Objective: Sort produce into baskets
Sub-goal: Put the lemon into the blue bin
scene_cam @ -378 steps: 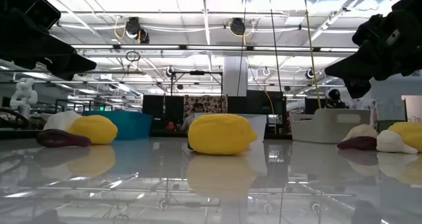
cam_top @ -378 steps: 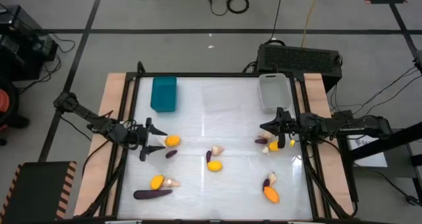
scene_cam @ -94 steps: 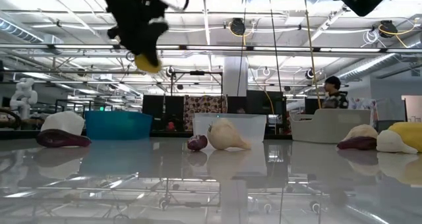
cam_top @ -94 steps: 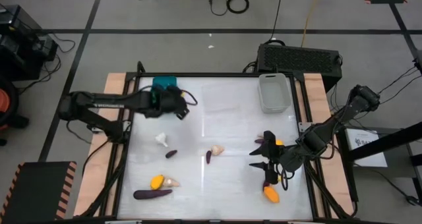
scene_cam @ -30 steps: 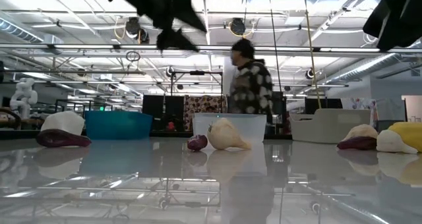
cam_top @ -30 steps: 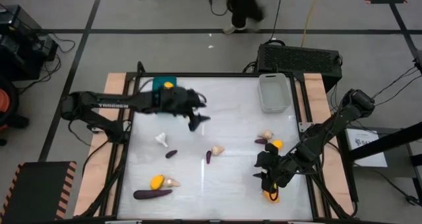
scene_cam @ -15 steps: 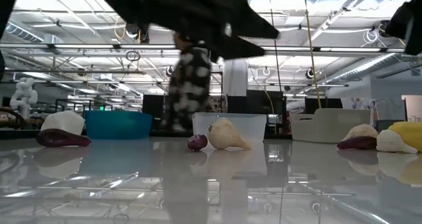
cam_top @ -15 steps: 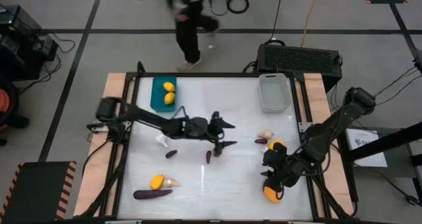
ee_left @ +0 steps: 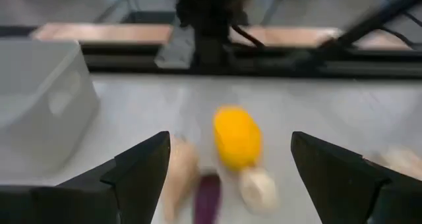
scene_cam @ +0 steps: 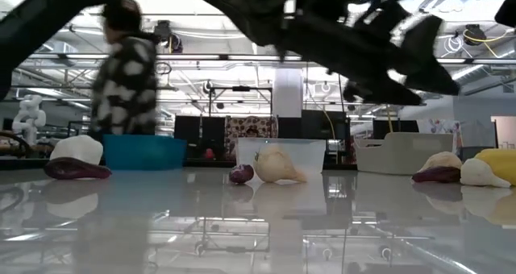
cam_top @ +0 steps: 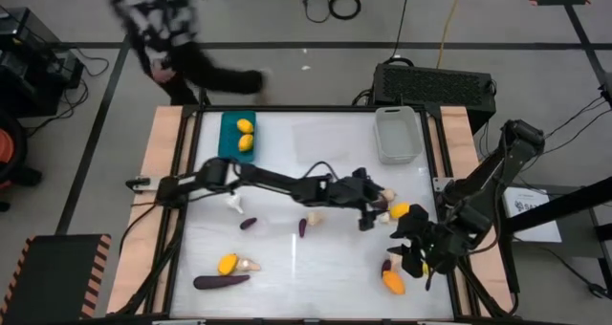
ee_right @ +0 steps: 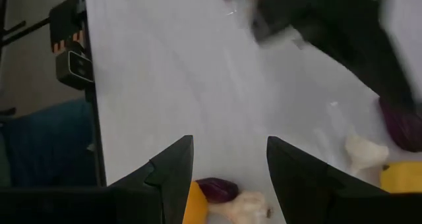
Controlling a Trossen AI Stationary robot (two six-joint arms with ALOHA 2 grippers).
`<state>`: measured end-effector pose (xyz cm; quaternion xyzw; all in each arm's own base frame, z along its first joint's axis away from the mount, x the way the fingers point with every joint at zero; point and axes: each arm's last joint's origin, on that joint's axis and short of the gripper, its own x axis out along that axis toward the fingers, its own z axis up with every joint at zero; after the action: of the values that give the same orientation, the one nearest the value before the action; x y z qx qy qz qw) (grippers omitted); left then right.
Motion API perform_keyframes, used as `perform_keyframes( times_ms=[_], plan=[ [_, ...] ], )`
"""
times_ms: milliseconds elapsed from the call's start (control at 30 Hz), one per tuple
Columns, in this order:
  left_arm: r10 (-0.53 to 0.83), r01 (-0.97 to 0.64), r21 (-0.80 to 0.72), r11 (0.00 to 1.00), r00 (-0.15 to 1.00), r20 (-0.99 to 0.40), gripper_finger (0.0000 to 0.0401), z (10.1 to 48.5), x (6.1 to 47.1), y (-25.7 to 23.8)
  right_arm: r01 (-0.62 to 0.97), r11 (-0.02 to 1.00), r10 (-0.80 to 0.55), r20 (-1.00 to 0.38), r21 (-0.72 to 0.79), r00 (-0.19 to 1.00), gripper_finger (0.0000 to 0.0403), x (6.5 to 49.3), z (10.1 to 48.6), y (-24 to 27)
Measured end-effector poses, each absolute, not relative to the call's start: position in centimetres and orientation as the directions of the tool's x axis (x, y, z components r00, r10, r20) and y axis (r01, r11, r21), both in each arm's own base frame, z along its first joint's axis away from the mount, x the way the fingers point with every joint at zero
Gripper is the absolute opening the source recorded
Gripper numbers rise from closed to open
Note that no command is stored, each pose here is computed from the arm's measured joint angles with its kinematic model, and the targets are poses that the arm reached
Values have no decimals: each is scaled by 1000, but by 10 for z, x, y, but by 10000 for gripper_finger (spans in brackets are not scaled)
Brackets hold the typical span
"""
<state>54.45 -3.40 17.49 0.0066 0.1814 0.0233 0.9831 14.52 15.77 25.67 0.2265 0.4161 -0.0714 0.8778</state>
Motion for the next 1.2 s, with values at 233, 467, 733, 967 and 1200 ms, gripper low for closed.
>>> perform_keyframes(
  times_ms=[233, 467, 733, 967, 1200],
  plan=[
    [75, -70, 26, 997, 940, -332, 322, 157, 576, -33, 292, 898, 67, -757, 330, 650, 185, 140, 257, 161],
    [79, -91, -23, 996, 948, -310, 322, 154, 583, -30, 295, 896, 66, -756, 332, 651, 185, 141, 257, 161],
    [82, -96, -33, 995, 948, -307, 322, 155, 582, -36, 297, 895, 62, -753, 332, 655, 185, 141, 257, 161],
    [71, -88, -43, 995, 951, -301, 322, 155, 582, -42, 297, 895, 61, -751, 333, 657, 185, 141, 257, 161],
    [59, -77, -58, 995, 963, -262, 322, 131, 587, -47, 299, 894, 61, -751, 334, 658, 185, 141, 257, 161]
  ],
)
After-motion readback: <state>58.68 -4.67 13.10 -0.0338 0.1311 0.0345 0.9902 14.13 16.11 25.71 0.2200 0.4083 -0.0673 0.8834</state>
